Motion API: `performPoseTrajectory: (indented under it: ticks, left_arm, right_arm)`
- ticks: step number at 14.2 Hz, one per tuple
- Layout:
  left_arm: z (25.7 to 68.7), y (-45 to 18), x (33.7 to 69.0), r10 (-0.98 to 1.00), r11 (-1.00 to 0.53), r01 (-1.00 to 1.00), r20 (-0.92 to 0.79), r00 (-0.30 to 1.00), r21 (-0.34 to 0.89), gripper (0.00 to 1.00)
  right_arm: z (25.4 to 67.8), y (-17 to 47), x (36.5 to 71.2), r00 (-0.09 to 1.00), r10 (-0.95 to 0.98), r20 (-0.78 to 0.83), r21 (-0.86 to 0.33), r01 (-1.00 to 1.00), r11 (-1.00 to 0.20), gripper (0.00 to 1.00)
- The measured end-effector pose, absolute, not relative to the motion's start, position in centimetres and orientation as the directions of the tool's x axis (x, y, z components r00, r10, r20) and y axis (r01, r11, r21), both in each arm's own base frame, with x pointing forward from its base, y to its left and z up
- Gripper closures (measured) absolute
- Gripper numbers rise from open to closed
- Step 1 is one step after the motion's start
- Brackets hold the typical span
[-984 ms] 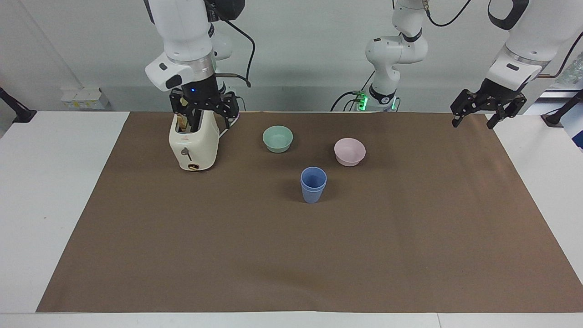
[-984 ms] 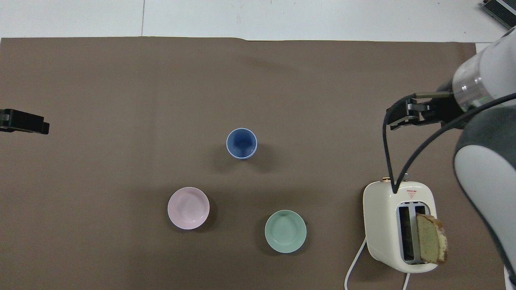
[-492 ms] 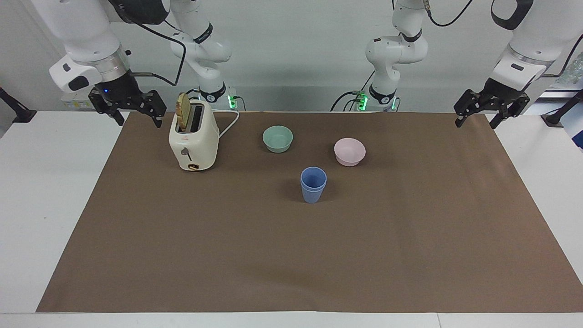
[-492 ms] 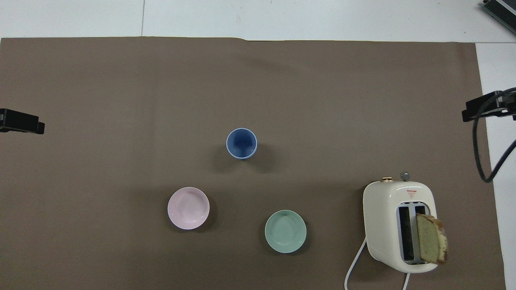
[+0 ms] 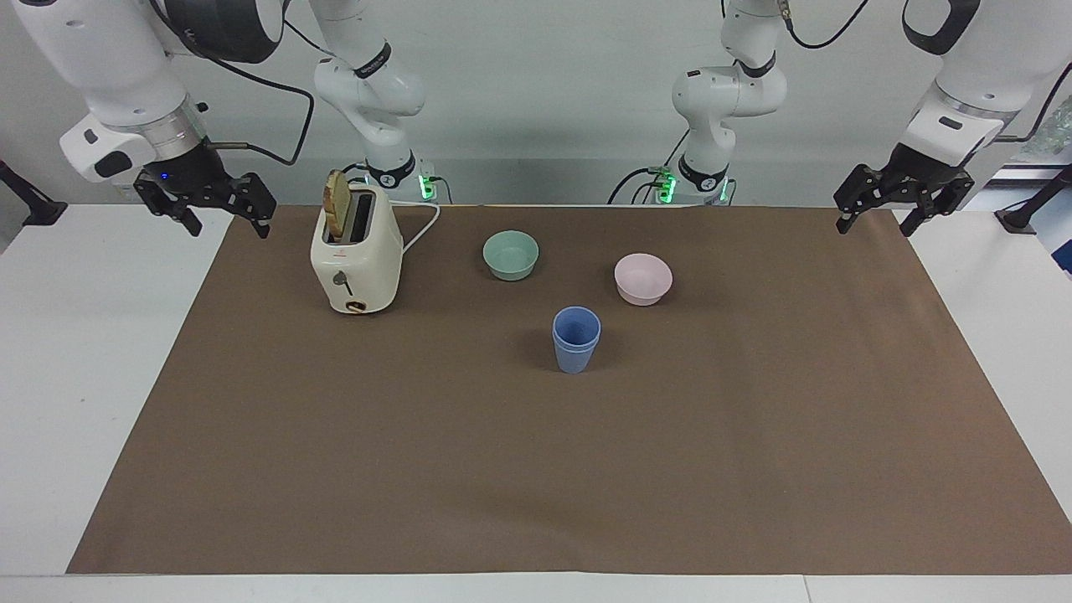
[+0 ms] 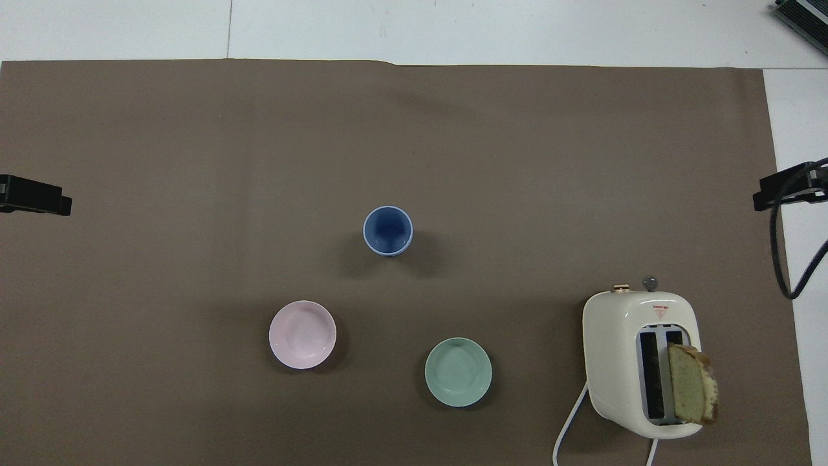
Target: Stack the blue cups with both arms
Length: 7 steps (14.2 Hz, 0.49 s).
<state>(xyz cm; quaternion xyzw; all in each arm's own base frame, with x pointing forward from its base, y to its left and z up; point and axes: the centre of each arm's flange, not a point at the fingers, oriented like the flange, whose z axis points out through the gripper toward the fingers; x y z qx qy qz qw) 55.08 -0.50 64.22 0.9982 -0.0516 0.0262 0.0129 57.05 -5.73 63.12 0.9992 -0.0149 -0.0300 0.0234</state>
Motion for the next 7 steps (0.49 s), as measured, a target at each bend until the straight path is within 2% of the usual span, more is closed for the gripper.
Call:
performPoseTrajectory:
  ticks: [7]
  left_arm:
    - [64.2,0.6,55.1,-0.082,-0.996,-0.083,0.054,0.995,0.023,0.0]
  right_arm:
    - [63.2,-5.1,56.8,0.999,-0.021,-0.048,0.051,-0.018,-0.999,0.0]
